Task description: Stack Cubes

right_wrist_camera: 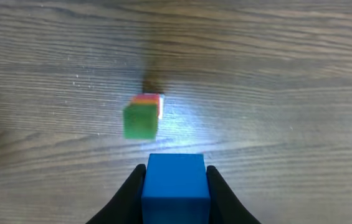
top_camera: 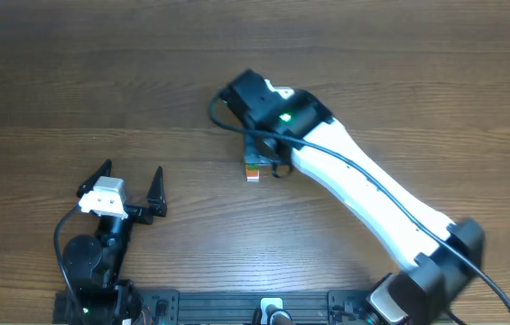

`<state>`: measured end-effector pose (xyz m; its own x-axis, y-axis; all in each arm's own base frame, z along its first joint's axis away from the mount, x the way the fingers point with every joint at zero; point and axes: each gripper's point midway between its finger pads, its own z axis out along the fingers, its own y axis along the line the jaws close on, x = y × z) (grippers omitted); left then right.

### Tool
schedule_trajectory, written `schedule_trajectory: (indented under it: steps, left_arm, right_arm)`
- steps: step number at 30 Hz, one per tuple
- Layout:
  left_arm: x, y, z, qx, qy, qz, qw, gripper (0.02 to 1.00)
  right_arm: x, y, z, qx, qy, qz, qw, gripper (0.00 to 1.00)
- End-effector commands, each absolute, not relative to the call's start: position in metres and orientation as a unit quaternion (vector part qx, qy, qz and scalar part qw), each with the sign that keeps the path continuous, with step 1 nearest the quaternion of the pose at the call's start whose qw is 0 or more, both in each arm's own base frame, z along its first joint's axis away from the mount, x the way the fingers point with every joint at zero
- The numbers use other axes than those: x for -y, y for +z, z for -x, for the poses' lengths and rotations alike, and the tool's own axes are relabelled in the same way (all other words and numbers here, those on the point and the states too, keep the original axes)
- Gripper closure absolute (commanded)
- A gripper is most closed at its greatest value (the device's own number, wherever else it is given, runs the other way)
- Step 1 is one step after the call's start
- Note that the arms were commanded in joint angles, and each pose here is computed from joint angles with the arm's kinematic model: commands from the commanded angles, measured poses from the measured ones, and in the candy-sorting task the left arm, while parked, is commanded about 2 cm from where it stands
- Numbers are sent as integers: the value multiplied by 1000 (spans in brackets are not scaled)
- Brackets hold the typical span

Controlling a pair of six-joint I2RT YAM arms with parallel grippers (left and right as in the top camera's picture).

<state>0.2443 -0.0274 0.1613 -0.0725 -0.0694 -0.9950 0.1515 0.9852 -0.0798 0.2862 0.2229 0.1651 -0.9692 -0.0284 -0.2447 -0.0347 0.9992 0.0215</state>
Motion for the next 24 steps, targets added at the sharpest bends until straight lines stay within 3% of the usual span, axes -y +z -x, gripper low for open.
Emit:
schedule_trajectory:
  steps: [1,7,24]
  left_arm:
    - [28,161,-244,-727,-78,-35,682,20]
    - [28,161,-244,-727,-78,-35,682,18]
    - [28,161,-244,-727,-78,-35,682,20]
  right_arm:
    - [-242,149,-291,-994,8,35,106,989]
    - [-256,128,-292,-995,12,45,86,989]
    - [-262,123,-293,-995,12,50,88,989]
